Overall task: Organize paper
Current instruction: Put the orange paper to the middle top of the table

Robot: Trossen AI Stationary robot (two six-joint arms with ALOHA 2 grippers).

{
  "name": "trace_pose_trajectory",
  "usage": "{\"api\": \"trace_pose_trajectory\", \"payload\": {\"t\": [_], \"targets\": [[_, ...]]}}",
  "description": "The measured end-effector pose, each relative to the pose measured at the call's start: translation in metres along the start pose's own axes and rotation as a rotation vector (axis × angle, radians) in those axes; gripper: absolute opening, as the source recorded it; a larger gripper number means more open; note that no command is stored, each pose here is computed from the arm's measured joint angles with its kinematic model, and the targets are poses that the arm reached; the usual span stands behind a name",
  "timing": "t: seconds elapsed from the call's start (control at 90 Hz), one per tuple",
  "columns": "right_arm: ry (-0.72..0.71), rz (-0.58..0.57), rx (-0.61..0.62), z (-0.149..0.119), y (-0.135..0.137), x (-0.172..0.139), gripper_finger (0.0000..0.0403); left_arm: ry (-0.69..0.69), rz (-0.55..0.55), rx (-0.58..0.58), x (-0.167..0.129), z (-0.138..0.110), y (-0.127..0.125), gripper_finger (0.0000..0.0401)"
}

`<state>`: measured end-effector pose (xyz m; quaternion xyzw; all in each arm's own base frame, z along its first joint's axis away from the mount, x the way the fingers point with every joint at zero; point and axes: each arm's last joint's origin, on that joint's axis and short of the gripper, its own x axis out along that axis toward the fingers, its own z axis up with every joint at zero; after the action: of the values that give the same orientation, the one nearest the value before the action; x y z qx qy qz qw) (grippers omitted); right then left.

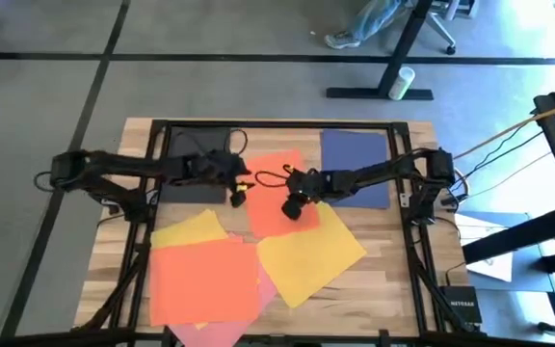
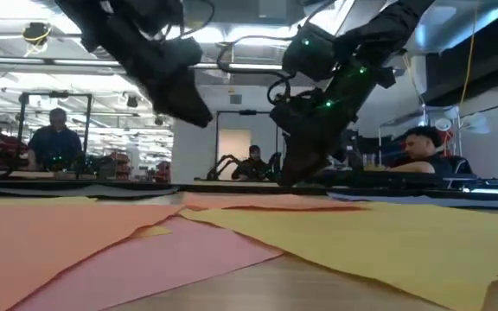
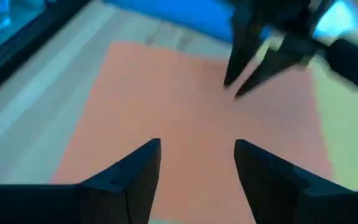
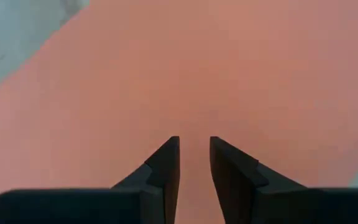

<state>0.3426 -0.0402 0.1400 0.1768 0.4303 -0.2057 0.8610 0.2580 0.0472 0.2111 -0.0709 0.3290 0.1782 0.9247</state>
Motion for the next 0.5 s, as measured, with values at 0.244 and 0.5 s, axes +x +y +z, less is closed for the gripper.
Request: {"api": "trace_pose_trajectory", "payload": {"t": [0.244,0.5], "targets": [[0.088,0.083,-0.117,-0.001,-0.011,0.003,0.0043,0.030,-0.048,0.015,0.001,-0.008,-0.024,0.0191],[0.205,0.096,-0.118,-0.009,-0.025,0.016,0.0008,0.049,-0.071,0.022,0.000,-0.015,-0.034,0.0192]]}}
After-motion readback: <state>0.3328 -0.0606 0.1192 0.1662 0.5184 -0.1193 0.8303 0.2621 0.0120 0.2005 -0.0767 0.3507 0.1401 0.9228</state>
